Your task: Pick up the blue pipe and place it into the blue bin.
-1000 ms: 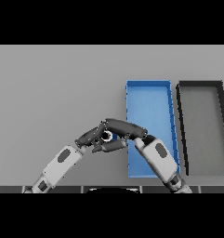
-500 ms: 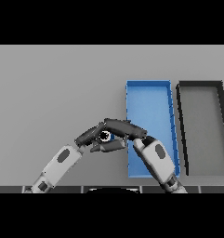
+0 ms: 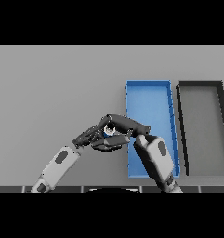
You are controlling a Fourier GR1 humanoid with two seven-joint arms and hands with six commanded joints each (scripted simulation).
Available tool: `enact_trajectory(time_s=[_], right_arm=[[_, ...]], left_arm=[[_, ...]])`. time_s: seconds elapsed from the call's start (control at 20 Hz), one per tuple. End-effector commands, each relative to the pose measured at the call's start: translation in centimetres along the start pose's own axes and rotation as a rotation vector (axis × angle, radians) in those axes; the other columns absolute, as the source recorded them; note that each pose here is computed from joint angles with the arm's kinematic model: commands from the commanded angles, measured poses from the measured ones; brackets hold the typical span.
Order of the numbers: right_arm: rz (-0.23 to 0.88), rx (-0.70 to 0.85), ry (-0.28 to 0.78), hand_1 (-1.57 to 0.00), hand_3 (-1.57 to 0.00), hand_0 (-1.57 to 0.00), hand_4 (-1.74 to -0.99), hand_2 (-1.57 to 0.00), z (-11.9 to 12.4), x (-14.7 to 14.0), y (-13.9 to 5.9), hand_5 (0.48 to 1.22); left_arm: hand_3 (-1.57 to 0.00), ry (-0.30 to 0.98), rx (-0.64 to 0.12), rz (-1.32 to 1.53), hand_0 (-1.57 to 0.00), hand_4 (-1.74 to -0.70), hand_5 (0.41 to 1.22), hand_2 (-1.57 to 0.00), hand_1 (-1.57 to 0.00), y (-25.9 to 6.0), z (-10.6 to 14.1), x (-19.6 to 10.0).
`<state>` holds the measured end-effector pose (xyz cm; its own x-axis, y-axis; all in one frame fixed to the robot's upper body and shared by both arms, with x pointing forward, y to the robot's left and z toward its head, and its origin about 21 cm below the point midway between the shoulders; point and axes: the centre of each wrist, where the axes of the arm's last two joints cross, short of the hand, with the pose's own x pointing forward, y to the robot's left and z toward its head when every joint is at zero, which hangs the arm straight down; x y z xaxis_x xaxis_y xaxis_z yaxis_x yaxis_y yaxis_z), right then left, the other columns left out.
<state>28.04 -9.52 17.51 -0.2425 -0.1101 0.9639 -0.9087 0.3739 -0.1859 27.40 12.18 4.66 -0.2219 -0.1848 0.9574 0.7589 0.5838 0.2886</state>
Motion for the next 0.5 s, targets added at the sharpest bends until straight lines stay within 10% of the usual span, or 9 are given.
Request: enact_trajectory(time_s=[0.0,0.45], right_arm=[[-0.038,0.003,-0.008,-1.57,-1.57,-1.57,-1.492,-1.57,-0.3,0.5,-0.3,1.221],[-0.041,-0.036,-0.114,-1.57,-1.57,-1.57,-1.494,-1.57,-1.3,8.7,-3.8,1.221]], left_arm=[[0.0,0.012,-0.004,-0.001,-0.01,-0.88,0.555,-0.01,-0.01,-0.1,-0.2,0.1],[0.0,0.03,-0.015,-0.001,0.0,-0.86,0.493,0.0,0.0,-0.3,0.3,-0.2]])
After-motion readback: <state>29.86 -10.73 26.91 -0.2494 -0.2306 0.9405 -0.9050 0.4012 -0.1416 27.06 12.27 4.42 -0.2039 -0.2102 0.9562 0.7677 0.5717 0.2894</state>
